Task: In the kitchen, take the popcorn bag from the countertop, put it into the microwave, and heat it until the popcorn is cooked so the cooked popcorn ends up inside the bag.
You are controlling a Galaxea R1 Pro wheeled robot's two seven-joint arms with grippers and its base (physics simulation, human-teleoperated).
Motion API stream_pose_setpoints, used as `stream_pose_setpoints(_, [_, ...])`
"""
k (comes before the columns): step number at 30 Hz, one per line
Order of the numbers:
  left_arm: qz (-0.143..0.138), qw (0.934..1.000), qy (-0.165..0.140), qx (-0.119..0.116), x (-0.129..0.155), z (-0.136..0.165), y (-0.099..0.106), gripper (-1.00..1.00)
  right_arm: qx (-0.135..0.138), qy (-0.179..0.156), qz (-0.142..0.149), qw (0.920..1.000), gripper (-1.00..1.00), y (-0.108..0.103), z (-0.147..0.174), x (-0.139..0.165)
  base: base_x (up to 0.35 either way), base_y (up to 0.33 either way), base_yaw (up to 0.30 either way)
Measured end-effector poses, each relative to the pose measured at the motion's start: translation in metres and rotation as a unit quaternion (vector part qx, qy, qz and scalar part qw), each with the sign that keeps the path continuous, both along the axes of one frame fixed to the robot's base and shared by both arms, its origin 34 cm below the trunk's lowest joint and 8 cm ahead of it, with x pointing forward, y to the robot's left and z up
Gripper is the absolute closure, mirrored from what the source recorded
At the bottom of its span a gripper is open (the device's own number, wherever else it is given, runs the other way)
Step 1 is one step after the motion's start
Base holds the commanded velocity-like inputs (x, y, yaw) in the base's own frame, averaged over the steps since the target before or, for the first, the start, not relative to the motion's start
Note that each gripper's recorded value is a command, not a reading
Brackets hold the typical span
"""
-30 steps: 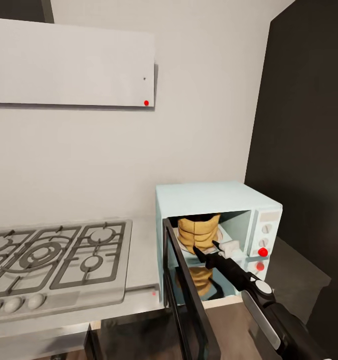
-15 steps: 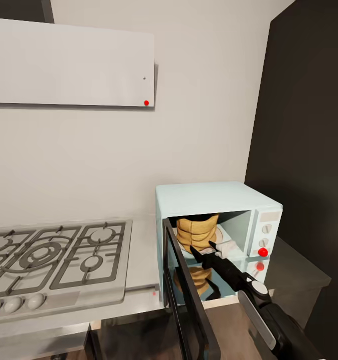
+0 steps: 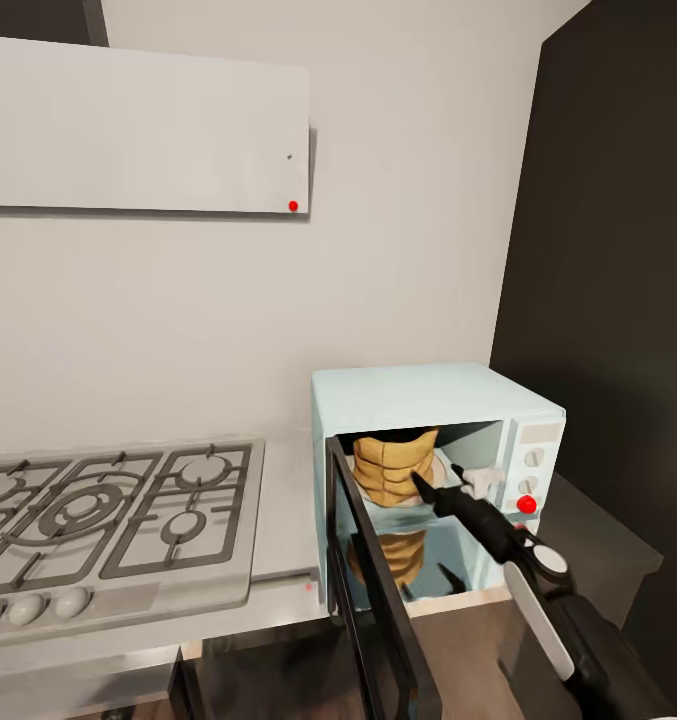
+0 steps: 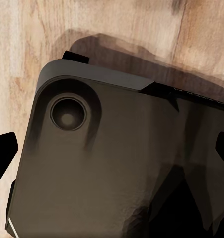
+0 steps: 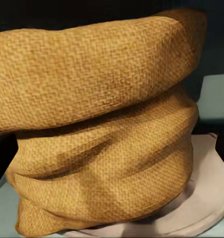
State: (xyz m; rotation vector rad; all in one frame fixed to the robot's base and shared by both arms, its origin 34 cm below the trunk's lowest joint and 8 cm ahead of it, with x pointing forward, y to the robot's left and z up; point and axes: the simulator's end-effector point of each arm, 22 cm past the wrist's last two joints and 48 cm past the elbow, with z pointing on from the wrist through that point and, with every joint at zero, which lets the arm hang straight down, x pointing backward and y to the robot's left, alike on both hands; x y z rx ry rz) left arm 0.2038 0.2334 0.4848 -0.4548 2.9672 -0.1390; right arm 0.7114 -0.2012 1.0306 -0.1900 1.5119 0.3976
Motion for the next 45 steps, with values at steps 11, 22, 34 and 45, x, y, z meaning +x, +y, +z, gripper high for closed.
stream_pose_setpoints(11, [0.000,1.0000,0.000,0.000,0.000,0.000,0.000,-1.00,-0.018,0.020,0.011,0.9996,-1.00,0.011,-0.007,-0.002,0.027,0.000,0.000])
stream_pose_setpoints(22, [0.000,1.0000,0.000,0.001,0.000,0.000,0.001,-1.00,-0.011,0.042,0.016,0.9989,-1.00,0.017,-0.027,-0.002,0.051,0.000,0.000])
stream_pose_setpoints(34, [0.000,1.0000,0.000,0.000,0.000,0.000,0.000,-1.00,-0.010,0.055,0.015,0.9983,-1.00,0.018,-0.041,-0.001,0.077,0.000,0.000])
stream_pose_setpoints(45, [0.000,1.0000,0.000,0.000,0.000,0.000,0.000,-1.00,-0.010,0.055,0.015,0.9983,-1.00,0.018,-0.040,-0.001,0.028,0.000,0.000])
